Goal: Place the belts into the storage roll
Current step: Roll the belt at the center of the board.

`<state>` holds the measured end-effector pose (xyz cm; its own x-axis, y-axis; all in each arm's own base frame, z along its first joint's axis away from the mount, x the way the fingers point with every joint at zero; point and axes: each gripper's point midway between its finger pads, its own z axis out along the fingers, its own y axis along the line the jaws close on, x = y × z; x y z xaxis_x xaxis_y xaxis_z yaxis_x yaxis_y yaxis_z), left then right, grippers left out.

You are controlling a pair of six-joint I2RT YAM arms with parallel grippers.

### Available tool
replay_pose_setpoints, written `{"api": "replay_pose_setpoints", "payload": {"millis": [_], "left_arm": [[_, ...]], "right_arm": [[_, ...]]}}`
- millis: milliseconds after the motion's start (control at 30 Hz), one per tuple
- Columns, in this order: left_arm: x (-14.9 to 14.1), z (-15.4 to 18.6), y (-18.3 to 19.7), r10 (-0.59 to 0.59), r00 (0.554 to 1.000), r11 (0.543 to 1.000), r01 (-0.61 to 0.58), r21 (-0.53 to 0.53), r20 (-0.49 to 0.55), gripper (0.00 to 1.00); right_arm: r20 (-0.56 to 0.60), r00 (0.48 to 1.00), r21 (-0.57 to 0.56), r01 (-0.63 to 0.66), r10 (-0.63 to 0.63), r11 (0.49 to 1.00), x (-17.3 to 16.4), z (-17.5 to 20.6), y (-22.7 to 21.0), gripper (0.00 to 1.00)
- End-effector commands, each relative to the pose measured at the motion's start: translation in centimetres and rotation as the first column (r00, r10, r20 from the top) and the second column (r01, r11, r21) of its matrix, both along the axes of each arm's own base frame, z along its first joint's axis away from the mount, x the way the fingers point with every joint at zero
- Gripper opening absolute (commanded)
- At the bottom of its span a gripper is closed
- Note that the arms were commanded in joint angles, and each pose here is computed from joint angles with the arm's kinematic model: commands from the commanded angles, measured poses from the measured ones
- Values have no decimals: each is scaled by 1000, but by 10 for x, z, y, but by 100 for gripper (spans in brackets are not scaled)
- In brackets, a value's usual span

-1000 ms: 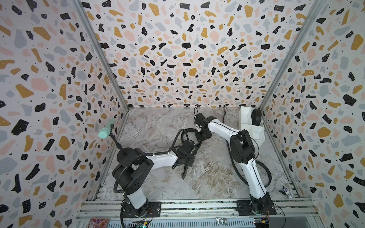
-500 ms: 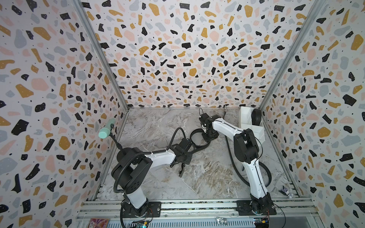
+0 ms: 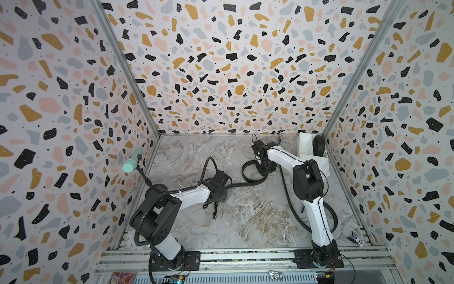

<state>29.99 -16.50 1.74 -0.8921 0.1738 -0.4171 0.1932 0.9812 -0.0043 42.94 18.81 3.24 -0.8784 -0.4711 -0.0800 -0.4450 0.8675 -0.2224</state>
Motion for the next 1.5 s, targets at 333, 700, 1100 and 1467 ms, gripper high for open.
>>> {"api": "replay_pose_setpoints", "payload": {"millis": [333, 700, 1100, 1467], "left_arm": [[-6, -15, 45, 49, 995, 979, -30, 201, -90, 0], [102, 4, 44, -22, 1000, 910, 26, 415, -15, 72], [151, 35, -57, -236, 971, 913, 206, 353, 42, 100], [90, 71, -39, -155, 975, 980, 131, 152, 157, 100]], "right_arm": [[-37, 999, 157, -11, 17, 988, -23, 4, 13, 22], [-76, 997, 236, -14, 33, 972, -88, 4, 18, 11], [-137, 986, 335, -48, 99, 941, -150, -14, 82, 11], [-130, 990, 386, -3, 58, 922, -149, -4, 88, 25]]}}
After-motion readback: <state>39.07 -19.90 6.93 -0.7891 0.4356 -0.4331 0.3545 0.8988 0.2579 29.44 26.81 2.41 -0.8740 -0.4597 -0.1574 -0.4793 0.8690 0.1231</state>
